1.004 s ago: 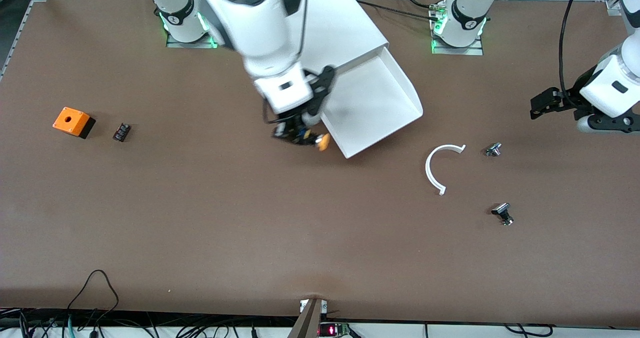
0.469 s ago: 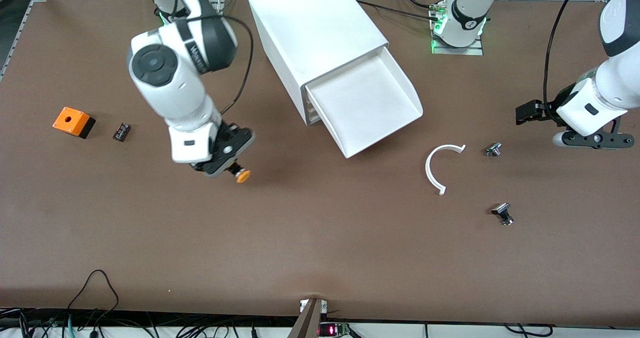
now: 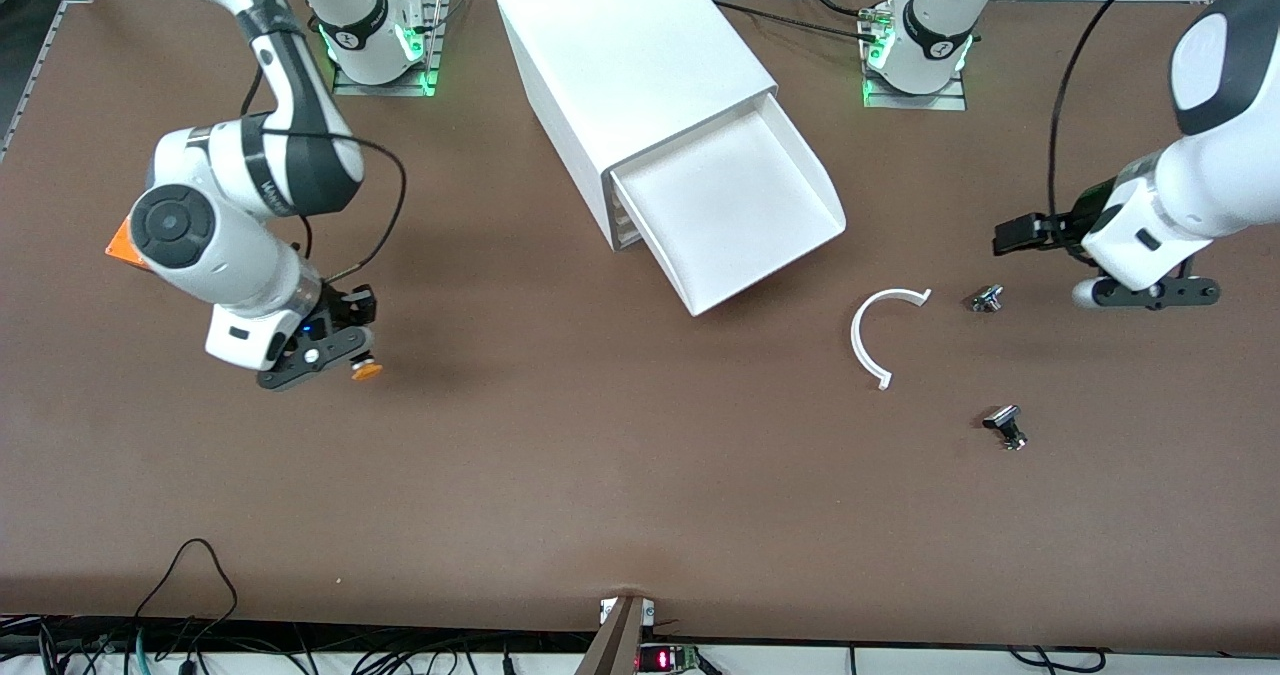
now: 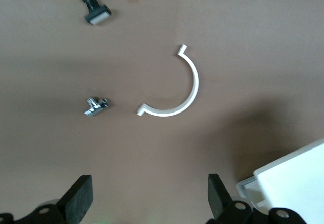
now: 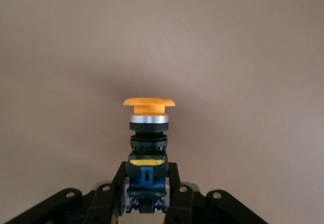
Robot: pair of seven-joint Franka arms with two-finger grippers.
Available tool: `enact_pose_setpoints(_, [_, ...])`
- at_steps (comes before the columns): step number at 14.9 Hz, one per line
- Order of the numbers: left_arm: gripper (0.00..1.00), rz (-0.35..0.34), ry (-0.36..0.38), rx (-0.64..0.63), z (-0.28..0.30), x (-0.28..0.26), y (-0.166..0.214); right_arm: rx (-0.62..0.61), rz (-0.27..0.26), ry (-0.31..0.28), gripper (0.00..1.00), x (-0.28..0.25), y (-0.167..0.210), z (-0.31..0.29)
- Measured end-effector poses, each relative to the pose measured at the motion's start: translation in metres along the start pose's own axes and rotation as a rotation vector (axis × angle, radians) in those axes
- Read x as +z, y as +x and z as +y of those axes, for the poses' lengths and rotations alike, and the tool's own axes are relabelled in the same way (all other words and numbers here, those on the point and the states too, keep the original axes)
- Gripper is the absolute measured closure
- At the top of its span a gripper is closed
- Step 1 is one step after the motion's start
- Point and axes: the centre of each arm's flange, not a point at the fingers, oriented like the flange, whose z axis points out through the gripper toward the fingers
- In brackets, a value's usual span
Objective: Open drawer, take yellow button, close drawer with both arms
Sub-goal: 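Lift the yellow button out and carry it beside the orange box, then push the drawer shut with the left gripper while the right gripper lowers the button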
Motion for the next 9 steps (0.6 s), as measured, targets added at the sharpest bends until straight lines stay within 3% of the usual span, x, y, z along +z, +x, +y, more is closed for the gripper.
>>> enact_pose_setpoints(3, [0.00, -0.007, 0.001, -0.123, 0.050, 0.032, 0.000, 0.075, -0.026, 0.013, 0.66, 0.045, -0.033, 0.040])
enact_pose_setpoints(9, [0.00, 0.047, 0.012, -0.294, 0.126, 0.107, -0.004, 0.098, 0.046, -0.004, 0.66, 0.125, -0.085, 0.045])
